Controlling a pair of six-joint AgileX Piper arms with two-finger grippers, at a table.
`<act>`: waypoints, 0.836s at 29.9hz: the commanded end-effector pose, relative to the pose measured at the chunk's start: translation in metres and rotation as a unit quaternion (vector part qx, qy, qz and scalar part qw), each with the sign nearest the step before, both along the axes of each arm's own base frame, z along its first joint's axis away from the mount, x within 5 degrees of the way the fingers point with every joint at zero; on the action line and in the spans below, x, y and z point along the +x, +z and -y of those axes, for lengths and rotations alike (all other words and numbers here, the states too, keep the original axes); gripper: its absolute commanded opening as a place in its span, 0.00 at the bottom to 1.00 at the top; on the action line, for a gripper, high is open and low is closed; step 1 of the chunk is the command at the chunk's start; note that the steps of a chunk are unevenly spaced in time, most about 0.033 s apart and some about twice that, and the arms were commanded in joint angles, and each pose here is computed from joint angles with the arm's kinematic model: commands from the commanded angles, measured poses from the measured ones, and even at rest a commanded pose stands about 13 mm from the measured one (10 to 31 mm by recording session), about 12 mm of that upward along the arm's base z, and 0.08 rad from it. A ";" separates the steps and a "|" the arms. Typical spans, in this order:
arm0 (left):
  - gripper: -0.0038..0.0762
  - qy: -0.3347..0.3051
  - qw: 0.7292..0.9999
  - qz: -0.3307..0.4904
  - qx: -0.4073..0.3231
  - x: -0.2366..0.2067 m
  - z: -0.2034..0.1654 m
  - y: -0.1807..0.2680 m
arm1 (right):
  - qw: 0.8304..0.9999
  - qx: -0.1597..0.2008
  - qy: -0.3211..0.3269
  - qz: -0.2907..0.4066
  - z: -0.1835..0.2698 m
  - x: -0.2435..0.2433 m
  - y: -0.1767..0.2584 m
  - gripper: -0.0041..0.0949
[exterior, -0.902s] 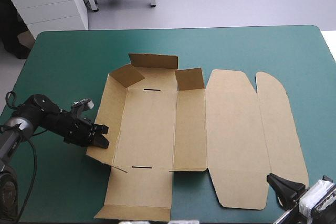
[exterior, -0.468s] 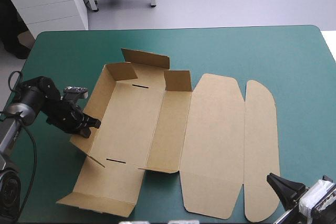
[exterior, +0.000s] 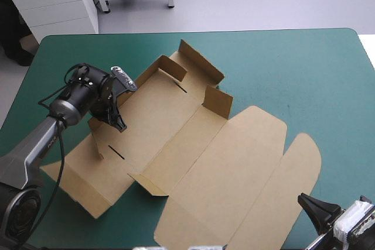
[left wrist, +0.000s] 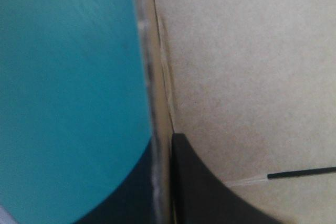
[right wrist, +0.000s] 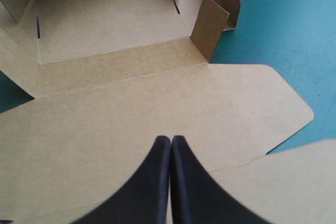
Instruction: Fold the box
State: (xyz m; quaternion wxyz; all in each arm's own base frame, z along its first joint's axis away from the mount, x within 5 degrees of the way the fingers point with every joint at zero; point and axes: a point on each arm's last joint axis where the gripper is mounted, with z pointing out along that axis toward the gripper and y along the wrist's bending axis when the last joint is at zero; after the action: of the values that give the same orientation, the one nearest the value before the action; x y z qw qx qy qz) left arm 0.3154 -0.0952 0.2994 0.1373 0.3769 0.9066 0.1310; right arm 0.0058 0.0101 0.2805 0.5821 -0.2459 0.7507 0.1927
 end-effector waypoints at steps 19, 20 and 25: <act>0.04 -0.264 0.907 0.316 0.091 -0.020 0.109 0.050 | 0.998 0.032 -0.003 0.050 0.003 -0.004 0.013 0.02; 0.04 -0.269 0.901 0.326 0.099 -0.023 0.113 0.048 | 0.998 0.031 -0.004 0.051 0.003 -0.004 0.013 0.02; 0.04 -0.305 0.865 0.372 0.140 -0.039 0.130 0.032 | 0.998 0.031 -0.004 0.051 0.003 -0.004 0.013 0.02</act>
State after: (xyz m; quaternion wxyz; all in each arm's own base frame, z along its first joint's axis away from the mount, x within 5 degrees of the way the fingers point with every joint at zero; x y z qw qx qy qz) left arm 0.2897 -0.2181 0.3114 0.3804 0.5764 0.6519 0.3131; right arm 0.0058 0.0101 0.2805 0.5820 -0.2456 0.7508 0.1930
